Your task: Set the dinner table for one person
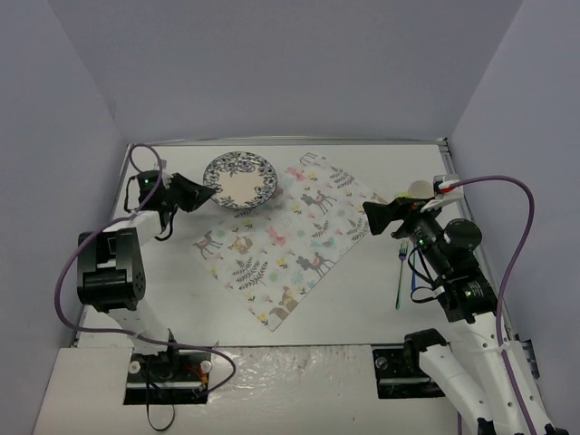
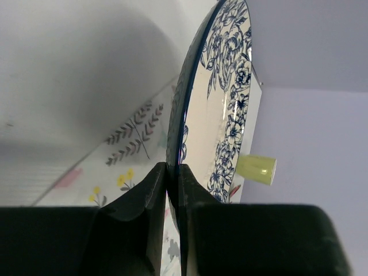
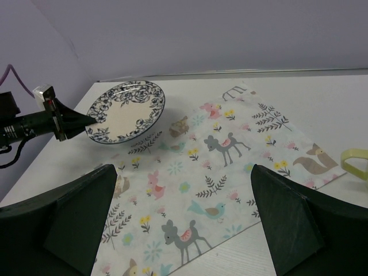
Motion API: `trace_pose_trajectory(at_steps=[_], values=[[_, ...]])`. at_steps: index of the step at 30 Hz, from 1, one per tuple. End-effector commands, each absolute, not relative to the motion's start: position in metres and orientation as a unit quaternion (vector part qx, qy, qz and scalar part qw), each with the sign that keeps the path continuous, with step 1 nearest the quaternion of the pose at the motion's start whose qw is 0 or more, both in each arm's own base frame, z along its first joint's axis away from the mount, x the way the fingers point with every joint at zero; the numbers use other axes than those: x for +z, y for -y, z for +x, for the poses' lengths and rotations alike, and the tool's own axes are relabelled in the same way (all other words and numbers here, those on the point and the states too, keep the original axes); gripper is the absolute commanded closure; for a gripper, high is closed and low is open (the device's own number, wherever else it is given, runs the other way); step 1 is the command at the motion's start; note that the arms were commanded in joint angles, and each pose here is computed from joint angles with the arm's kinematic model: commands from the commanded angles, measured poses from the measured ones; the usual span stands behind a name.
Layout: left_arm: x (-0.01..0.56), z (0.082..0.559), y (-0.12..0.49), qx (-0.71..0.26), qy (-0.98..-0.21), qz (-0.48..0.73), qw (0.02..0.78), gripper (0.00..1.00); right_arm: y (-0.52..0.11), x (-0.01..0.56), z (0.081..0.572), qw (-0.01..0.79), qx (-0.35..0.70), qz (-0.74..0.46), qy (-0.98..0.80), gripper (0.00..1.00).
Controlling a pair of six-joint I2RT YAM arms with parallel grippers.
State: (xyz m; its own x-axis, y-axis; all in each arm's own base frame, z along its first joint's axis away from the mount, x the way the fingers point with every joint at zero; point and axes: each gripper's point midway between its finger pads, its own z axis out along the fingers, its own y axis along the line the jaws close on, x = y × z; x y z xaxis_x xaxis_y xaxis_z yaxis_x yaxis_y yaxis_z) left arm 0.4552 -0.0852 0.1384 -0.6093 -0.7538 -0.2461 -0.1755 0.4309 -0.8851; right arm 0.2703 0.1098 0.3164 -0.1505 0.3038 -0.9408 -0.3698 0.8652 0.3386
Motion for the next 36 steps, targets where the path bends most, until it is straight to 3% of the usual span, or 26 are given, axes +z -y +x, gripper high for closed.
trace_pose_trajectory(at_steps=[1,14,36], values=[[0.225,0.447,0.162,-0.530,-0.740,-0.173,0.377,1.00,-0.113,0.340,0.268,0.679,0.271,-0.031,-0.682,0.00],[0.207,0.424,0.253,-0.570,-0.742,-0.123,0.329,1.00,-0.111,0.338,0.266,0.676,0.265,-0.030,-0.687,0.00],[0.141,0.400,0.264,-0.549,-0.777,-0.125,0.281,1.00,-0.107,0.327,0.266,0.669,0.251,-0.028,-0.699,0.00]])
